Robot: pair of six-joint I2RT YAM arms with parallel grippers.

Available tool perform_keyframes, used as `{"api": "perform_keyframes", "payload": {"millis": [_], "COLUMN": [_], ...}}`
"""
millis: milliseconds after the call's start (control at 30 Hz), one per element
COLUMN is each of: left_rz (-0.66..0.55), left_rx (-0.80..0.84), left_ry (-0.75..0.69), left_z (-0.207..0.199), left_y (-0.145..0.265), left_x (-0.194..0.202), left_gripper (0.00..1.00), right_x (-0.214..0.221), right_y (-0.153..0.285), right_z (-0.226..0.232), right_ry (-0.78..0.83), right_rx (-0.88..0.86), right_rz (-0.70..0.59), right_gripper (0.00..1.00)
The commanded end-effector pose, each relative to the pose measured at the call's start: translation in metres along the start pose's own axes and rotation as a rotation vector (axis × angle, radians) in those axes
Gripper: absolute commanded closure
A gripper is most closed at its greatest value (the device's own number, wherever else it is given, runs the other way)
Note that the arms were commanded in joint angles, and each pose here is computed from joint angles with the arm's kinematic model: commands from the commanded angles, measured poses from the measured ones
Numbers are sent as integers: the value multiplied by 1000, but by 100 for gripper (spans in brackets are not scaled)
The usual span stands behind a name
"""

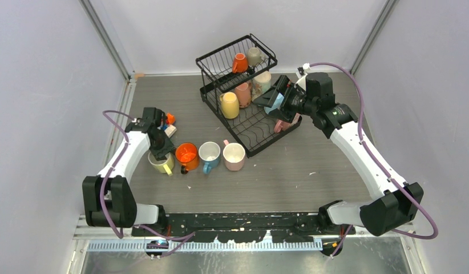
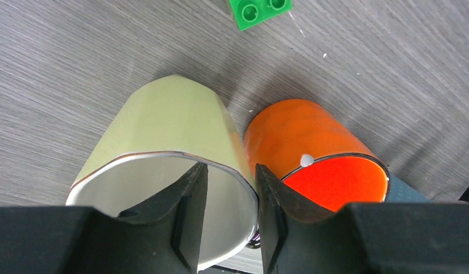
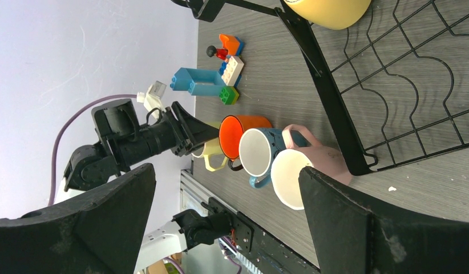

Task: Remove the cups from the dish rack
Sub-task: Place the cup at the center of the board, then unload the cup from the dish rack.

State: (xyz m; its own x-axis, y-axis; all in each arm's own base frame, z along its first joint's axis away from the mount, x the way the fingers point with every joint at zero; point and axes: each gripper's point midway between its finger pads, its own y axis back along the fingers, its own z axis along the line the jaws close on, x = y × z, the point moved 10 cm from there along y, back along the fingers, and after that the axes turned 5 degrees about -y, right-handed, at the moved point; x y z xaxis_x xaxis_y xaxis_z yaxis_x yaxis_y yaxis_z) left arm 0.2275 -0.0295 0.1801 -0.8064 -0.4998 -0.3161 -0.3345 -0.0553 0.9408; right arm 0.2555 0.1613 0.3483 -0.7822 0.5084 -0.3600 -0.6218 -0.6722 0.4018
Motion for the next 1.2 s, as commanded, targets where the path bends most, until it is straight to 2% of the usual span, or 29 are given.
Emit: {"api": "perform_keyframes", "payload": {"millis": [0,300,567,833,1167], "left_rz": [-90,-155,-205,-190,-159], "left_rx": [69,165,365,557,682], "left_ry": [6,-14,-81,-190,-382], "left_z": [-5,-10,-17,-32,-57], "left_y": [24,59,97,125,141], "left_x": [-14,-20,-17,-9,16], "left_gripper": [60,43,20,2,0], "right_x": [-5,-7,-15,-24,-37], "right_y": [1,-3,-6,-4,0], "right_z": [7,4,-3,-9,-34], "right_ry": [33,35,67,99,155], "right_rx": [-39,-15,98,227,514], "right_rz": [-27,-36,-93,-164,-271], "right_gripper": [0,0,0,0,0]}}
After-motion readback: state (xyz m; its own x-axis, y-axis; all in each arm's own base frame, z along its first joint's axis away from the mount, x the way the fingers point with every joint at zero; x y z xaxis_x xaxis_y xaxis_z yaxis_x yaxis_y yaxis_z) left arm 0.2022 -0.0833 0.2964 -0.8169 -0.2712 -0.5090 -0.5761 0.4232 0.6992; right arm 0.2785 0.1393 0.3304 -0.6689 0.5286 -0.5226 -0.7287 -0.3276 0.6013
